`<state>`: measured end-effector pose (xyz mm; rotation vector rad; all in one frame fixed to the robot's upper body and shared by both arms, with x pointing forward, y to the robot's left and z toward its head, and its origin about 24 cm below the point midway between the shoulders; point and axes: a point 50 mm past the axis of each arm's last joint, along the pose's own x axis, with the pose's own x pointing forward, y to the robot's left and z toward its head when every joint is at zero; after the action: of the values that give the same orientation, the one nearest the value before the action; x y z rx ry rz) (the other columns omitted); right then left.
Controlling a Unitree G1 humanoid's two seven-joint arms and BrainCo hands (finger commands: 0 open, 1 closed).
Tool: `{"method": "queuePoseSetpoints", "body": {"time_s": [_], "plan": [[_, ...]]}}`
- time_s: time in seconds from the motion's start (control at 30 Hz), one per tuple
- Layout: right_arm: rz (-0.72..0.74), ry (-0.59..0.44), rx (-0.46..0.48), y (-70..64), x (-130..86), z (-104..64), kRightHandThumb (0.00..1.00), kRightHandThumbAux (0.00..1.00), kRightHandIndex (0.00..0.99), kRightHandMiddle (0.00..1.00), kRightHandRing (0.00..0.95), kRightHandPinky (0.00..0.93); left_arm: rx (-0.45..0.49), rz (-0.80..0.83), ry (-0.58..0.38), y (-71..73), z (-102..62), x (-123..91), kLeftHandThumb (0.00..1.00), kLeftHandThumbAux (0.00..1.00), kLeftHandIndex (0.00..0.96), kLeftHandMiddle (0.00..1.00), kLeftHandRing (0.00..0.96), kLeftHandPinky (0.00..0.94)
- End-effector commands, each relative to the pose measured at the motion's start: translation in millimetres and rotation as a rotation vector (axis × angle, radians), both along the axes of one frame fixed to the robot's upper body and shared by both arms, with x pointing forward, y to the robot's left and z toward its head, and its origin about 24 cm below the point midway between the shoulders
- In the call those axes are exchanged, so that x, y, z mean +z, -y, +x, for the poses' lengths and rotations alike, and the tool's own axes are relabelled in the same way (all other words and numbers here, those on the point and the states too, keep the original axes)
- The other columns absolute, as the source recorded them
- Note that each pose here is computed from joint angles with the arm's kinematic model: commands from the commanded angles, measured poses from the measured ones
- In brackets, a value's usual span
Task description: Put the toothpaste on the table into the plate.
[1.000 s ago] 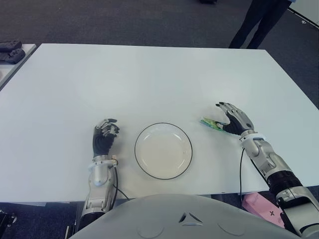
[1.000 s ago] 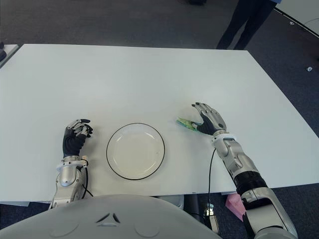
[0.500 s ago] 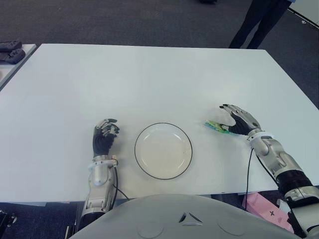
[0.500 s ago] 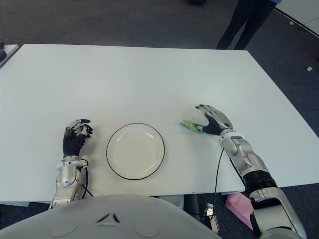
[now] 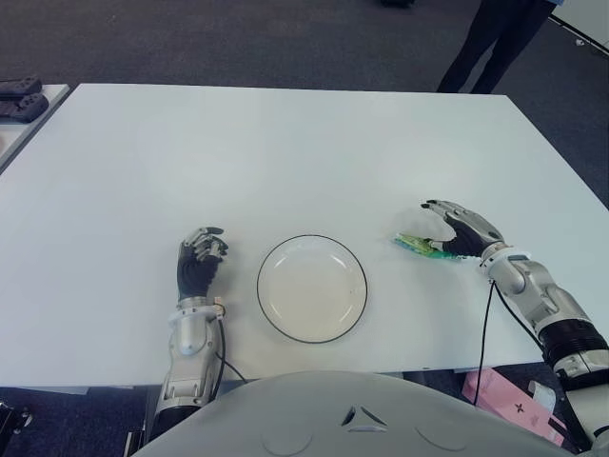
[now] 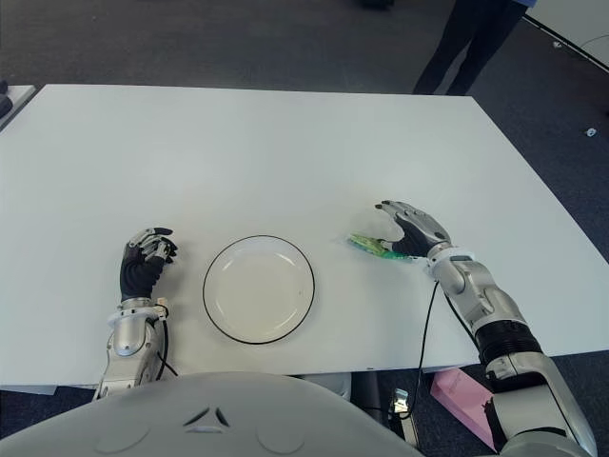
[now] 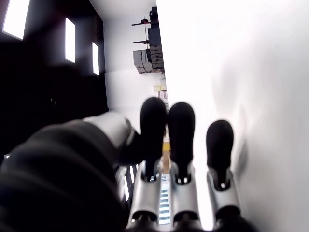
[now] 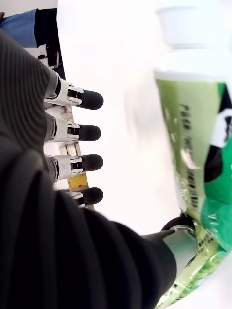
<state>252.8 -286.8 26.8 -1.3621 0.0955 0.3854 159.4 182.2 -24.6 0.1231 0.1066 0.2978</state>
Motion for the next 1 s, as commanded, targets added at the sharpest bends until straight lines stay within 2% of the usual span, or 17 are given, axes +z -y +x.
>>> {"method": "queuePoseSetpoints", "body": {"time_s": [0.03, 0.3, 0.53, 1.0], "plan": [[-0.005, 0.011, 0.003, 2.3, 3, 2.9, 0.406, 0.671, 0.003, 0.061, 0.024, 0.000, 0.005, -0.013, -0.057, 0.5, -4.8, -9, 0.705, 0.718, 0.434, 0.624, 0.619, 0.622], [-0.003, 0.011, 0.005, 2.3, 3, 3.1, 0.405, 0.672, 0.004, 0.062, 0.024, 0.000, 0.002, -0.014, -0.052, 0.4, -4.7, -9, 0.705, 0.718, 0.434, 0.622, 0.619, 0.622], [0.002, 0.211, 0.061, -6.0, 50, 2.0, 0.428, 0.685, 0.016, 0.065, 0.033, 0.000, -0.001, -0.005, -0.052, 0.2, -4.9, -10, 0.705, 0.718, 0.434, 0.624, 0.621, 0.622], [0.022, 0.267, 0.069, -9.2, 68, -6.1, 0.459, 0.668, 0.007, 0.056, 0.024, 0.000, -0.005, -0.006, -0.065, 0.7, -5.1, -11, 0.705, 0.719, 0.434, 0.629, 0.626, 0.621]]}}
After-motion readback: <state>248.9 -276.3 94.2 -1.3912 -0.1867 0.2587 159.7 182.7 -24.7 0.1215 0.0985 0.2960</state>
